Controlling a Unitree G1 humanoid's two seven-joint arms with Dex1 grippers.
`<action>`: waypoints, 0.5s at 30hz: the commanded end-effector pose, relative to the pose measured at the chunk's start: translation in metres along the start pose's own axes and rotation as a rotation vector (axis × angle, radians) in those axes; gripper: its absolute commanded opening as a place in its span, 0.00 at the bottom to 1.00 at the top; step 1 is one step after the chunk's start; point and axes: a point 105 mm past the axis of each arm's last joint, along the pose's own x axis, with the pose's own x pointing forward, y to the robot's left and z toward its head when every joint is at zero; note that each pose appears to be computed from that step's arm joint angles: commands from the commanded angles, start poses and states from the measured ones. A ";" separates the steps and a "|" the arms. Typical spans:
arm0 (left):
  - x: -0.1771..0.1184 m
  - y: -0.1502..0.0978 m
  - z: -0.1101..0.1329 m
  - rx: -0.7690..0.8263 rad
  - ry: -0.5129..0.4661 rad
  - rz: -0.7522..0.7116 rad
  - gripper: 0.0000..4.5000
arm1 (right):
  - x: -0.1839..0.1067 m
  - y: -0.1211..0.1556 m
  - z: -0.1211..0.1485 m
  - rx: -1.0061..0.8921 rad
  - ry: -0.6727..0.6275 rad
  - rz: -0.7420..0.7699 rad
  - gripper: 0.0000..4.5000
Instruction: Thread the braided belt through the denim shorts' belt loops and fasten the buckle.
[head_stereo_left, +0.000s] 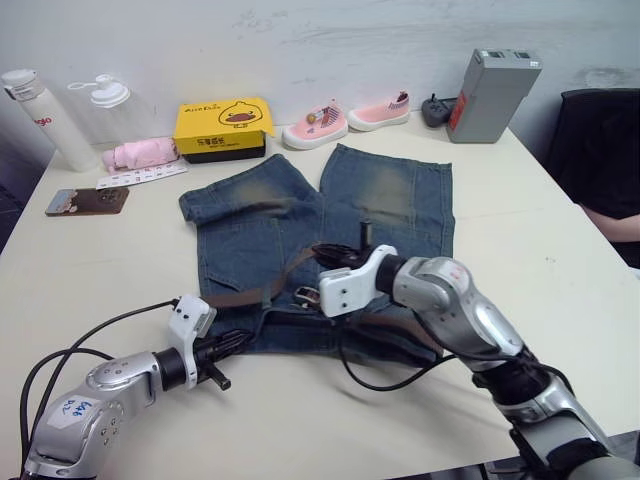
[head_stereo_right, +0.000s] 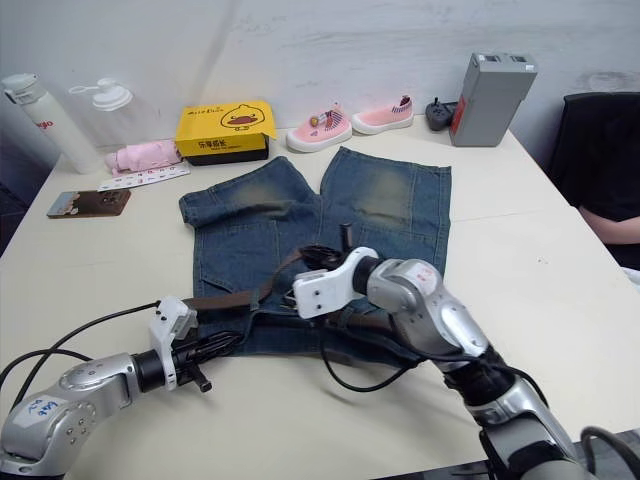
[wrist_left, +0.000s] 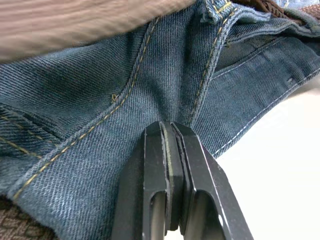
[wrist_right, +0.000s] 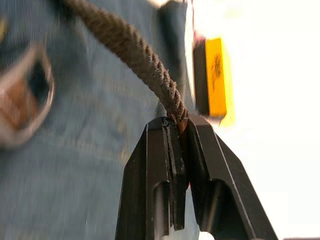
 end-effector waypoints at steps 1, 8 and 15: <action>0.005 -0.006 -0.024 -0.022 0.087 -0.034 0.06 | -0.022 -0.016 -0.020 0.035 0.077 -0.076 0.00; -0.003 -0.022 0.001 0.057 -0.004 -0.127 0.06 | -0.047 -0.028 -0.032 0.130 0.139 -0.168 0.00; -0.025 -0.047 0.047 0.078 -0.133 -0.299 0.51 | -0.044 -0.016 0.000 0.159 0.035 -0.112 0.00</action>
